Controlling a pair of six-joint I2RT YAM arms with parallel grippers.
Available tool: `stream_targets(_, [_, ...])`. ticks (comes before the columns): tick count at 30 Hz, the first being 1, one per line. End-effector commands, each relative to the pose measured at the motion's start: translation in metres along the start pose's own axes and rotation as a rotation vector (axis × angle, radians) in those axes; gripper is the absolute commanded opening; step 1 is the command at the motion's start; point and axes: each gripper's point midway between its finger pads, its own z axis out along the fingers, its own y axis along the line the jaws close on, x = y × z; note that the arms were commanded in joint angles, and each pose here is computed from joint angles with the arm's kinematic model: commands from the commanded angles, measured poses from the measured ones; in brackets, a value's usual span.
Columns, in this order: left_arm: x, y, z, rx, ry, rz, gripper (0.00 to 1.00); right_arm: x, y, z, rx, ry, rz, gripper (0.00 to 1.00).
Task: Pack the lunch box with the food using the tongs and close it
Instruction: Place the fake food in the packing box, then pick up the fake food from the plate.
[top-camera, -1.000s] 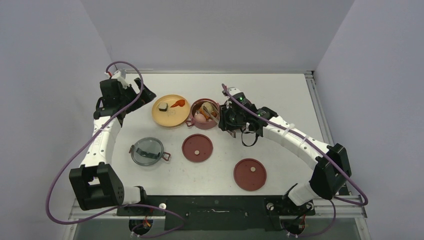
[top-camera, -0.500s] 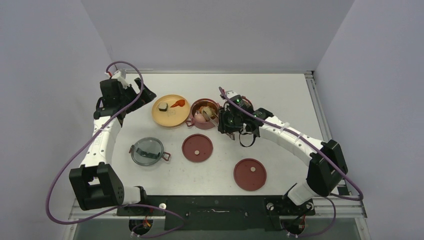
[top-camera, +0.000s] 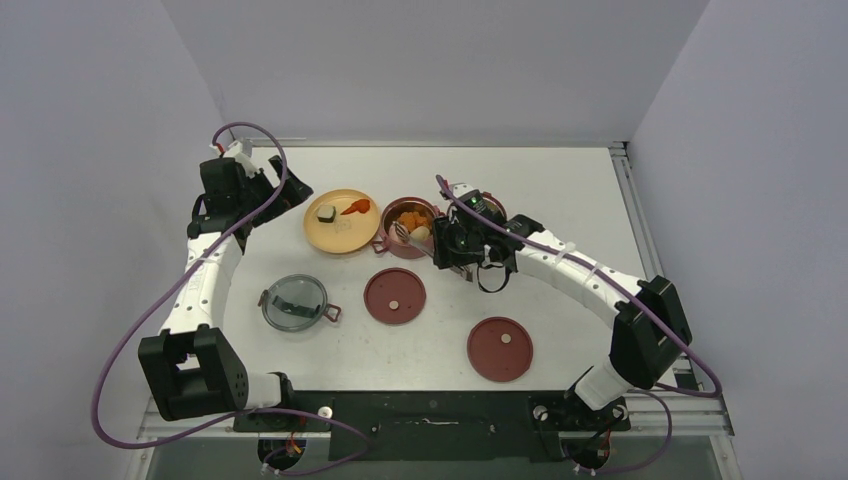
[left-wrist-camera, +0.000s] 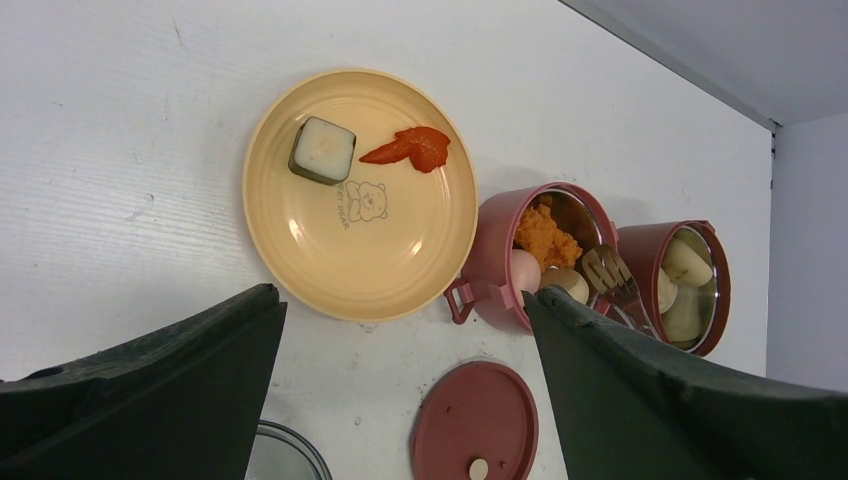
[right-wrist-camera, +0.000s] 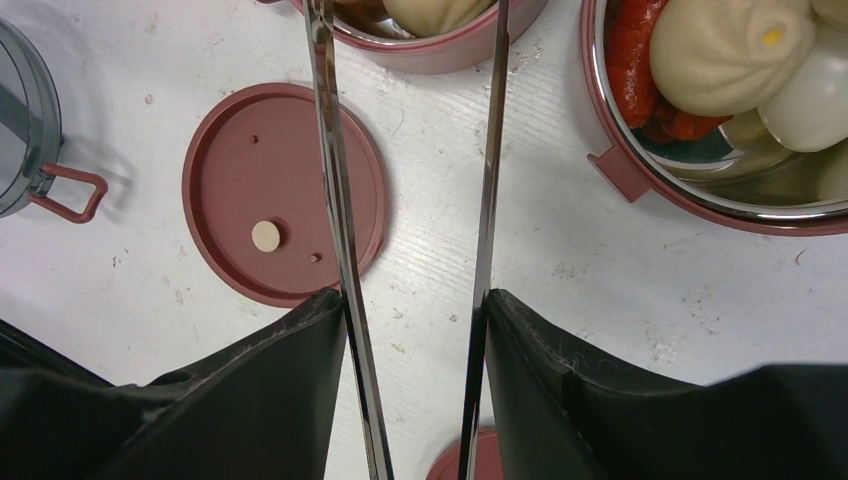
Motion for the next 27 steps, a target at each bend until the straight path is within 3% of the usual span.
stream_targets(1, [-0.015, -0.014, -0.006, 0.048, -0.056, 0.033, 0.97, -0.043, 0.006, -0.029, -0.009, -0.129, -0.008, 0.51])
stream_targets(13, [-0.017, -0.013, -0.008, 0.035, -0.072, 0.036, 0.97, -0.09, 0.02, -0.065, -0.035, -0.26, -0.036, 0.49])
stream_targets(18, [-0.019, -0.013, -0.009, 0.034, -0.079, 0.038, 0.97, -0.097, 0.039, -0.059, -0.114, -0.282, -0.029, 0.48])
stream_targets(27, [-0.019, -0.013, -0.009, 0.036, -0.079, 0.04, 0.97, -0.103, 0.116, -0.015, -0.253, -0.288, -0.121, 0.48])
